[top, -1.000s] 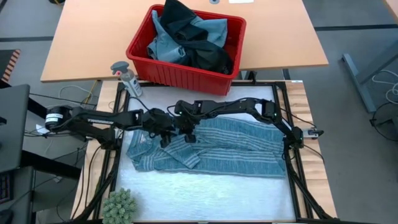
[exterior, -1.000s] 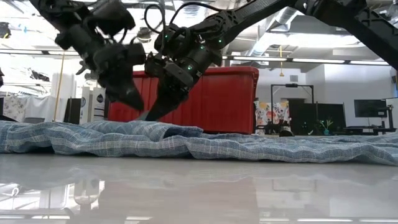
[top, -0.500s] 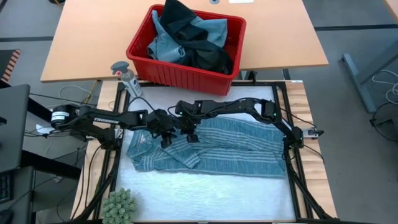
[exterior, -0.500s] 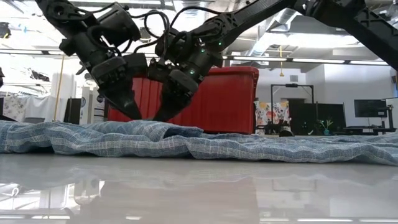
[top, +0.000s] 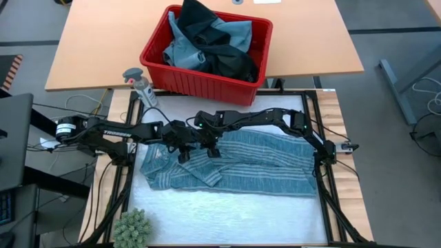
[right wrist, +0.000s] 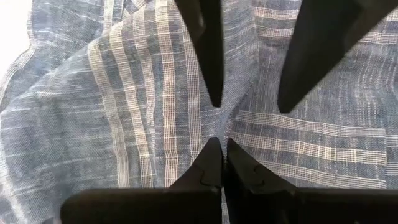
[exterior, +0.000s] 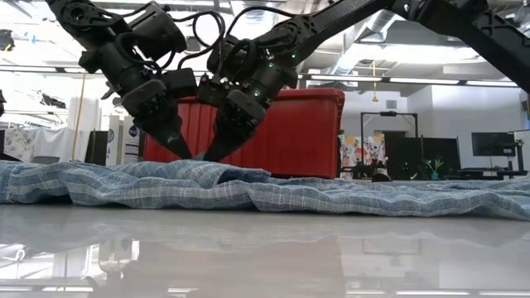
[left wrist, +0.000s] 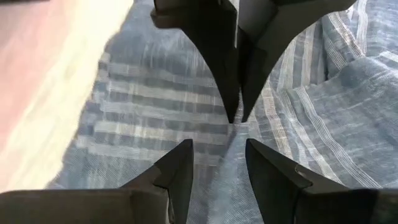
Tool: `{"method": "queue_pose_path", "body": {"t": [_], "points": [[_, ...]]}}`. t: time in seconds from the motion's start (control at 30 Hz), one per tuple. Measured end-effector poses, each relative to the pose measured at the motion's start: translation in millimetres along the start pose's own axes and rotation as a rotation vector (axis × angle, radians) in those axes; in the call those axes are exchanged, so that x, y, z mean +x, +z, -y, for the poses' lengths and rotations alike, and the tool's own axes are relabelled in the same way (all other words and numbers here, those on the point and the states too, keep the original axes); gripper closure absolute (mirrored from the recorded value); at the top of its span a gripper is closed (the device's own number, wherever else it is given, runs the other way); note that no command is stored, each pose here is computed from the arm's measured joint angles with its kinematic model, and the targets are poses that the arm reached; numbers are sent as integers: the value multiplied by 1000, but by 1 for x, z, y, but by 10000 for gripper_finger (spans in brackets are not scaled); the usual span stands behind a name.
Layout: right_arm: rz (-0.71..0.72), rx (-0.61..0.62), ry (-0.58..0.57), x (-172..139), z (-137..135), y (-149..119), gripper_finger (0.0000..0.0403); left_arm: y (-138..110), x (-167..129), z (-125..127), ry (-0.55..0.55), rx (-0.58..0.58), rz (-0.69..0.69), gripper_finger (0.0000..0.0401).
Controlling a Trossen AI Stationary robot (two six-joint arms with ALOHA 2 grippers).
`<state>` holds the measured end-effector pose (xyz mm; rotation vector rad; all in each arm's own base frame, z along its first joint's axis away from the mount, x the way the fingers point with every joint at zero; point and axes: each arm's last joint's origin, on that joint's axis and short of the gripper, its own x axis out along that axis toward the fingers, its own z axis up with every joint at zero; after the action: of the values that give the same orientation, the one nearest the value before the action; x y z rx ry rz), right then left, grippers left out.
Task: Fold Laundry from Bin
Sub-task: Fold the light blue shirt
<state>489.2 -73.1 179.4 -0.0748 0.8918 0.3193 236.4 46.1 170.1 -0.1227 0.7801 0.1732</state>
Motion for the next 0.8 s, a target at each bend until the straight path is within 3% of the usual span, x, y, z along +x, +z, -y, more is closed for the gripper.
{"method": "queue_pose_path", "body": {"t": [0.27,0.57,0.8], "points": [[-12,-5,13,0,-2,-1,378,-2,4,0,11,89,-14,266],[-28,-54,40,0,-5,-2,378,-1,1,6,-184,33,-8,266],[14,-66,72,-1,-4,2,378,17,-31,9,-225,72,157,266]]}}
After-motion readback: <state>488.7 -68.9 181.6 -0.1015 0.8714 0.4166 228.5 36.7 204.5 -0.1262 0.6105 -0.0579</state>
